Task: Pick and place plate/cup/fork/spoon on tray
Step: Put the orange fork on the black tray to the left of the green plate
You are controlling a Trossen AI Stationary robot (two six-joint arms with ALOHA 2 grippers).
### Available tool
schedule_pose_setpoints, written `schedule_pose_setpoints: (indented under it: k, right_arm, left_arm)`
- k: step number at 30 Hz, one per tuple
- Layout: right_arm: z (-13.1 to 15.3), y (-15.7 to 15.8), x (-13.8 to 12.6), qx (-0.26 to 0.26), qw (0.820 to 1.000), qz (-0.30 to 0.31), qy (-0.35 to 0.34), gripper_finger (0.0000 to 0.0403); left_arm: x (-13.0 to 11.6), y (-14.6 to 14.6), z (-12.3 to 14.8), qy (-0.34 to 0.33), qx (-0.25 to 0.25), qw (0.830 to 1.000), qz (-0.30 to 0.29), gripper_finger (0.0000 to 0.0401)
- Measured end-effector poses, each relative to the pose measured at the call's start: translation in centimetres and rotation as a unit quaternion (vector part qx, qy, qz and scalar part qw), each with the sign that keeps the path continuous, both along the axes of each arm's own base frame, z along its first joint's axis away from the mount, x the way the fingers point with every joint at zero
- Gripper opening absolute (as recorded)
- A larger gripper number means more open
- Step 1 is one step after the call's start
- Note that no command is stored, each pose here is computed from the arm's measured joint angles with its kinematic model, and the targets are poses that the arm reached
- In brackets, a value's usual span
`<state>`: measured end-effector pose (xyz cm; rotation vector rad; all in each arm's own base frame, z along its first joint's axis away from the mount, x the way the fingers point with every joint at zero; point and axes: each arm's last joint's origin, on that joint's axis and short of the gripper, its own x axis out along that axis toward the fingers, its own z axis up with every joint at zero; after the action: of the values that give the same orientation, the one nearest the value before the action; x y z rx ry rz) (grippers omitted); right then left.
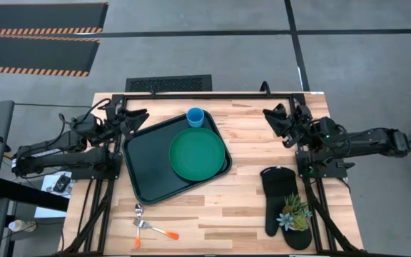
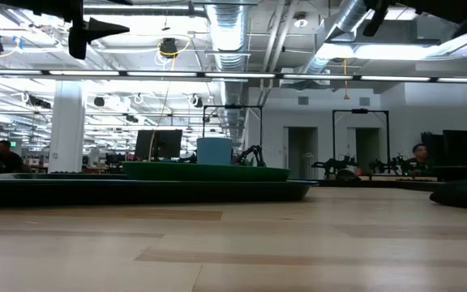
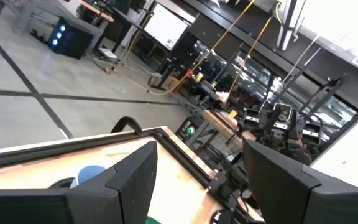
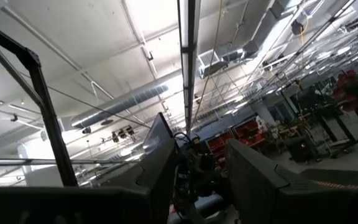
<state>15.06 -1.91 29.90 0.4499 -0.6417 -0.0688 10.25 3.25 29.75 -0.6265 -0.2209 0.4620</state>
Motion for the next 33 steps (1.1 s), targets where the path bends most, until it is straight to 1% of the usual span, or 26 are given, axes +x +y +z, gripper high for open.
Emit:
schedule_pose_setpoints:
  k: [5, 7, 9, 13, 17, 19, 23, 27, 30, 33]
  right_arm:
    - [-0.4, -0.1, 0.9, 0.033, 0.999, 0.022, 0.011, 0.017]
    - [-0.3, 0.0, 1.4, 0.038, 0.999, 0.029, 0.016, 0.0176]
    - [0.1, 0.0, 2.0, 0.038, 0.999, 0.033, 0.019, 0.0184]
    - [1.1, -0.1, 3.4, 0.035, 0.998, 0.038, 0.023, 0.0203]
    - [1.5, -0.1, 4.9, 0.034, 0.997, 0.048, 0.046, 0.0217]
    - [1.6, -0.2, 5.5, 0.044, 0.996, 0.054, 0.055, 0.0219]
    - [2.2, -0.2, 6.5, 0.053, 0.993, 0.079, 0.064, 0.0215]
    - [3.3, 0.1, 7.2, 0.047, 0.992, 0.104, 0.056, 0.021]
    - [4.2, 0.5, 7.7, 0.038, 0.991, 0.115, 0.048, 0.0208]
    - [5.4, 1.1, 8.1, 0.018, 0.992, 0.119, 0.036, 0.0208]
  left_arm:
    - [-0.2, -0.1, 0.6, -0.003, 0.013, 1.0, -0.006, 0.0246]
    - [-0.3, -0.1, 1.0, -0.003, 0.027, 1.0, -0.006, 0.0252]
    - [-0.4, -0.1, 1.2, -0.004, 0.029, 1.0, -0.006, 0.0254]
    - [-0.3, -0.2, 1.1, 0.004, 0.03, 0.999, -0.016, 0.0254]
    - [-0.3, -0.2, 1.1, 0.001, 0.027, 0.999, -0.023, 0.0248]
    - [-0.3, -0.2, 1.1, 0.0, 0.024, 0.999, -0.023, 0.0246]
    - [-0.3, -0.3, 1.2, -0.003, 0.026, 0.999, -0.043, 0.0245]
    - [-0.3, -0.4, 1.2, -0.005, 0.027, 0.998, -0.058, 0.0245]
    - [-0.3, -0.4, 1.5, -0.023, 0.031, 0.998, -0.058, 0.0245]
    - [-0.3, -0.5, 1.9, -0.043, 0.027, 0.996, -0.068, 0.0245]
